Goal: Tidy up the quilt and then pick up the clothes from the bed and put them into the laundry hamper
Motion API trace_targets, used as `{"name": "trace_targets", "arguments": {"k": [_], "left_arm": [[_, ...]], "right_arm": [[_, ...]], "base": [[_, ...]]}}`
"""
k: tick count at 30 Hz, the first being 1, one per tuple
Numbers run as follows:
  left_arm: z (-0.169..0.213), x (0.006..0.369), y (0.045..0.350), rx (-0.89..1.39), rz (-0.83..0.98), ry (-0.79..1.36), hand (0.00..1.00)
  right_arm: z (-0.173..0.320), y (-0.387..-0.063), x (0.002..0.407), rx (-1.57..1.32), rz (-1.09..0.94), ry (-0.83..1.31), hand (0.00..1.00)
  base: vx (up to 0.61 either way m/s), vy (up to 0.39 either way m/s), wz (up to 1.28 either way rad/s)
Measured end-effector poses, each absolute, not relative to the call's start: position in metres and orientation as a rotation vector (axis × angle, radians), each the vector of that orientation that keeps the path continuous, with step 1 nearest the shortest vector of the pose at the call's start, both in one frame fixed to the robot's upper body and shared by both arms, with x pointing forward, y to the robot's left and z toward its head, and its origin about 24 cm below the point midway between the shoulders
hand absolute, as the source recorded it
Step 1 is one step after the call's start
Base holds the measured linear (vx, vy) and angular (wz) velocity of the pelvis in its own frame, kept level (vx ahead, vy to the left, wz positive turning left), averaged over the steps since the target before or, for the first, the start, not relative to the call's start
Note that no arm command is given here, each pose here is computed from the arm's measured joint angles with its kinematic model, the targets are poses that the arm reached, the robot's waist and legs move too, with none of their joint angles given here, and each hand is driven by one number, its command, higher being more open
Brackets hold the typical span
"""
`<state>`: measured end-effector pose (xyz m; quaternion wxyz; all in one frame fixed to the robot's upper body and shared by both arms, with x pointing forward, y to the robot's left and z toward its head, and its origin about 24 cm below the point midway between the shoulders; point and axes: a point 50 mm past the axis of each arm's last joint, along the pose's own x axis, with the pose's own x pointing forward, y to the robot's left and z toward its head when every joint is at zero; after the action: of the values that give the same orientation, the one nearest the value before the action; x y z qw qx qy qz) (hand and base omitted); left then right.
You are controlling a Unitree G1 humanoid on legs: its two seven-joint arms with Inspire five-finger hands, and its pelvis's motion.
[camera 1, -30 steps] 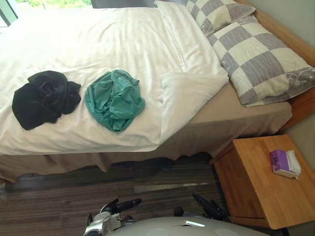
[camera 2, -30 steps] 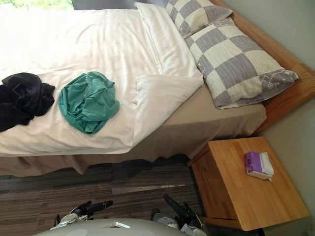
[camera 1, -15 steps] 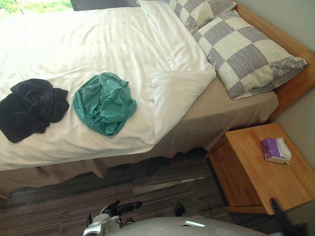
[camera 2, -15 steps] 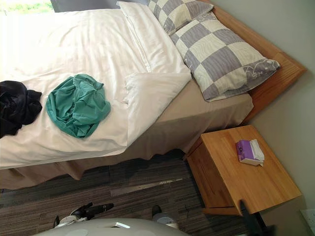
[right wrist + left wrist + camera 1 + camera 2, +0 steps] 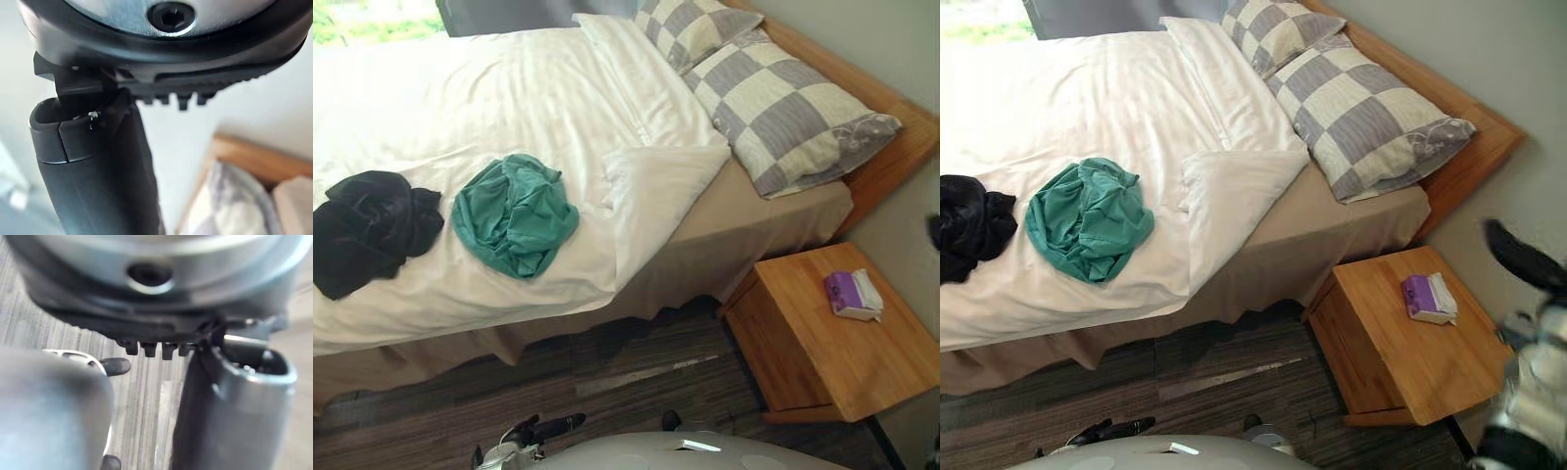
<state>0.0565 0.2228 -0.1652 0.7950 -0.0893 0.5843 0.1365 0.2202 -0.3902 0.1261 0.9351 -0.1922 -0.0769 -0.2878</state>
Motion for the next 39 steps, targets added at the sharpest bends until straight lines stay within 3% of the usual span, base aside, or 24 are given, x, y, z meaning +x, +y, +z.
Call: {"name": "trace_targets", "arguments": {"k": [4,13,22,30,39], "left_arm": [[-0.164,0.056,0.224,-0.190,0.294,1.247,1.00],[-0.160,0.055,0.233,-0.162,0.293,1.236,1.00],[-0.149,0.096,0.231,-0.190,0.263,1.087,1.00],[-0.134,0.134,0.235,-0.181,0.239,0.953,1.00],[-0.115,0.180,0.228,-0.213,0.191,0.830,1.00]], "right_arm": [[0.138,-0.359,0.270,-0.508,-0.339,-0.091,1.00],[0.127,-0.346,0.316,-0.586,-0.226,0.110,1.00],[0.235,-0.317,0.363,-0.693,-0.234,-0.136,1.00],[0.307,-0.297,0.368,-0.751,-0.276,-0.329,1.00],[0.363,-0.279,0.368,-0.842,-0.332,-0.383,1.00]], "base": [[-0.05,-0.013,0.07],[-0.01,-0.004,0.31],[-0.09,0.058,0.19],[-0.05,0.053,0.14],[0.00,0.019,0.01]]}}
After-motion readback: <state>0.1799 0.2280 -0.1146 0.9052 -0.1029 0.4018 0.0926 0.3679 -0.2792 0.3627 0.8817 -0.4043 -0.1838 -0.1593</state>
